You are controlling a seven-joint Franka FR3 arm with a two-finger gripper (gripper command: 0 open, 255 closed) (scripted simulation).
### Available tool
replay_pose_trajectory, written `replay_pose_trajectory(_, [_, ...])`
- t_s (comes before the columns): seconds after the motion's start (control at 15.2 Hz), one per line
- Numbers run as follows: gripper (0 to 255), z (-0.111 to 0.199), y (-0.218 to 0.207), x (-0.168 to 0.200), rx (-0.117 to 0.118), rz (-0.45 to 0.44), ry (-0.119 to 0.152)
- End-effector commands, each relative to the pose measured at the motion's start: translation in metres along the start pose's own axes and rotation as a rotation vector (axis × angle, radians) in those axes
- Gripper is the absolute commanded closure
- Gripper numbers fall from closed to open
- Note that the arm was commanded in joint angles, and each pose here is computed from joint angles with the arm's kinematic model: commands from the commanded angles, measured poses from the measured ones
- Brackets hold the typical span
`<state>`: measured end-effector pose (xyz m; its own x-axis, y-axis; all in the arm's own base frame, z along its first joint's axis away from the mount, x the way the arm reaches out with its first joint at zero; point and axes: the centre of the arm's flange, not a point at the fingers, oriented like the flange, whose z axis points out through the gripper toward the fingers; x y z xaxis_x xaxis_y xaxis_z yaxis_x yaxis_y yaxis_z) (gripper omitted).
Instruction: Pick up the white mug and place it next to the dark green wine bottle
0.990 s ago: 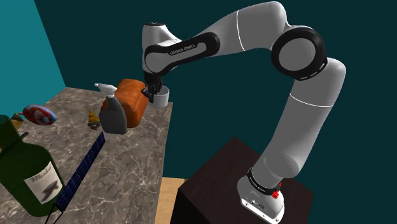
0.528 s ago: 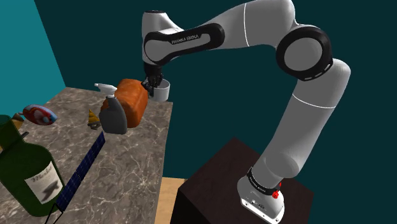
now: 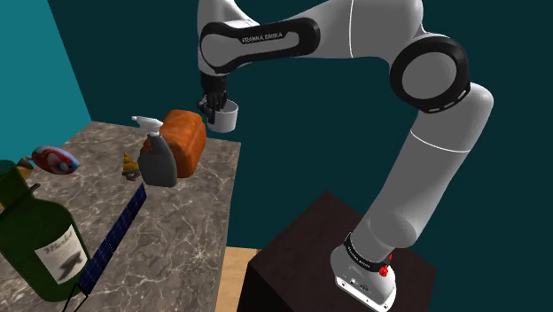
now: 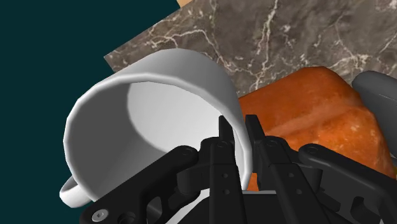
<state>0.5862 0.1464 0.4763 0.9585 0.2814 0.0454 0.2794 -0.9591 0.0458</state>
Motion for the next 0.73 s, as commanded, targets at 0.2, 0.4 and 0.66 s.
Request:
replay_pose_trajectory(0.2, [255, -0.027, 0.000, 0.001, 0.000, 0.000, 0.000])
replay_pose_trajectory(0.4, [255, -0.043, 0.001, 0.002, 0.000, 0.000, 0.000])
replay_pose_trajectory(0.66, [255, -0.064, 0.002, 0.003, 0.000, 0.000, 0.000])
